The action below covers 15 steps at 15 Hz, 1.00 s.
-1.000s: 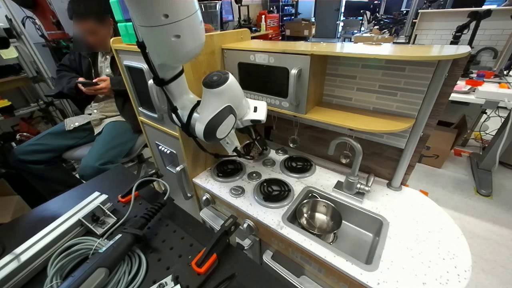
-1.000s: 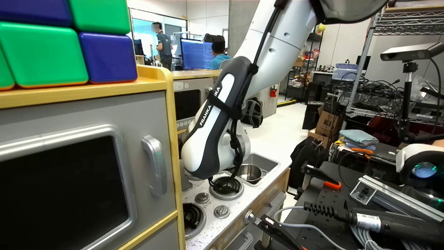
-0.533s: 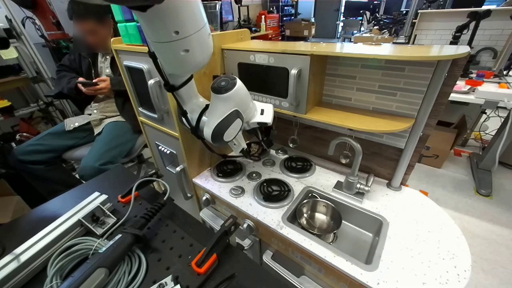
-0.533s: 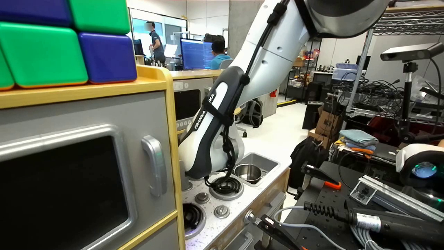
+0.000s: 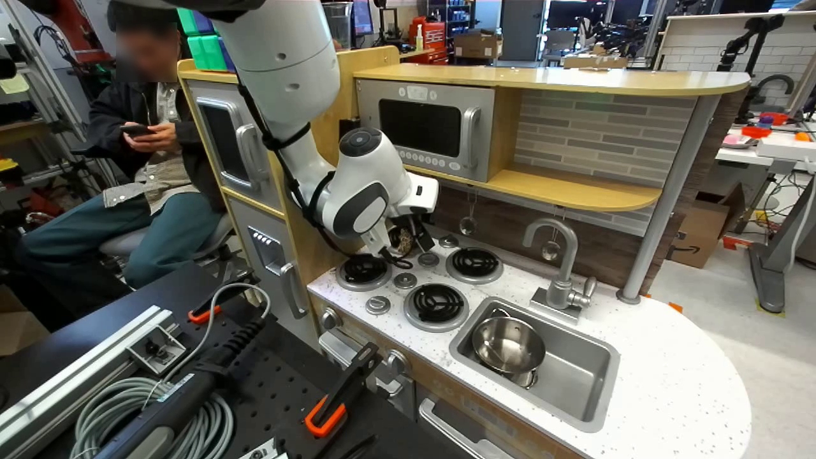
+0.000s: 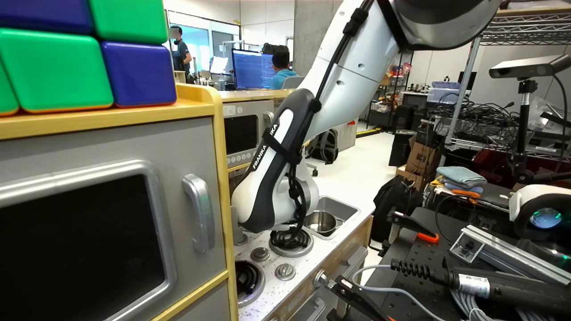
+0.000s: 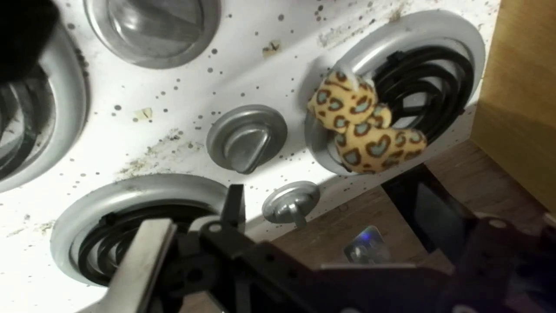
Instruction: Pick up the object from the stove and put it in the pot
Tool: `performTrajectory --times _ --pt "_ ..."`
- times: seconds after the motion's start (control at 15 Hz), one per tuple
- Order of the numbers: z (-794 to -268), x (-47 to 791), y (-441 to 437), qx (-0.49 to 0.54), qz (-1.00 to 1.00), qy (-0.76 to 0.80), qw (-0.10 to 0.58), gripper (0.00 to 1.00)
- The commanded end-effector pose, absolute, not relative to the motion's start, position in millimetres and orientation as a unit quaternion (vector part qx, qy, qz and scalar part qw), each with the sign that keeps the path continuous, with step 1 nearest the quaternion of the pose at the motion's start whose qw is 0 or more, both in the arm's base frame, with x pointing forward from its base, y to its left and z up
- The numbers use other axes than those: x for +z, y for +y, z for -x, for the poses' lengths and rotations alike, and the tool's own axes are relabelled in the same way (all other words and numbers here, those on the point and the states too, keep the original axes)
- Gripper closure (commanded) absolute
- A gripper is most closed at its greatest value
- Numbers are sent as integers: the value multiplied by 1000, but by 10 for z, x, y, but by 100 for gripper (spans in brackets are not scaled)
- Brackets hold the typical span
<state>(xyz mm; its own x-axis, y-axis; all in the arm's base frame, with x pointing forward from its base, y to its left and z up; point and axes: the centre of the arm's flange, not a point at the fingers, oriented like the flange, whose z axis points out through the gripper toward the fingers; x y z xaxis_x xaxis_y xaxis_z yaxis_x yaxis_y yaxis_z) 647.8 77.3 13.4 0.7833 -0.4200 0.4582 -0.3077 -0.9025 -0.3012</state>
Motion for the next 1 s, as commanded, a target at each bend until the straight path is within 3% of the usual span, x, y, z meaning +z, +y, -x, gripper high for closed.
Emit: performTrajectory --times 0.0,0.6,0.67,0.73,0.93 --pt "-6409 5 771 -235 943 207 111 0" --pt "-6380 -200 873 -229 943 192 145 0" --pt "-6384 -212 882 -228 944 190 147 25" --pt "-6385 -212 884 -228 944 187 148 26" --pt "-6360 -172 880 -226 945 180 153 51"
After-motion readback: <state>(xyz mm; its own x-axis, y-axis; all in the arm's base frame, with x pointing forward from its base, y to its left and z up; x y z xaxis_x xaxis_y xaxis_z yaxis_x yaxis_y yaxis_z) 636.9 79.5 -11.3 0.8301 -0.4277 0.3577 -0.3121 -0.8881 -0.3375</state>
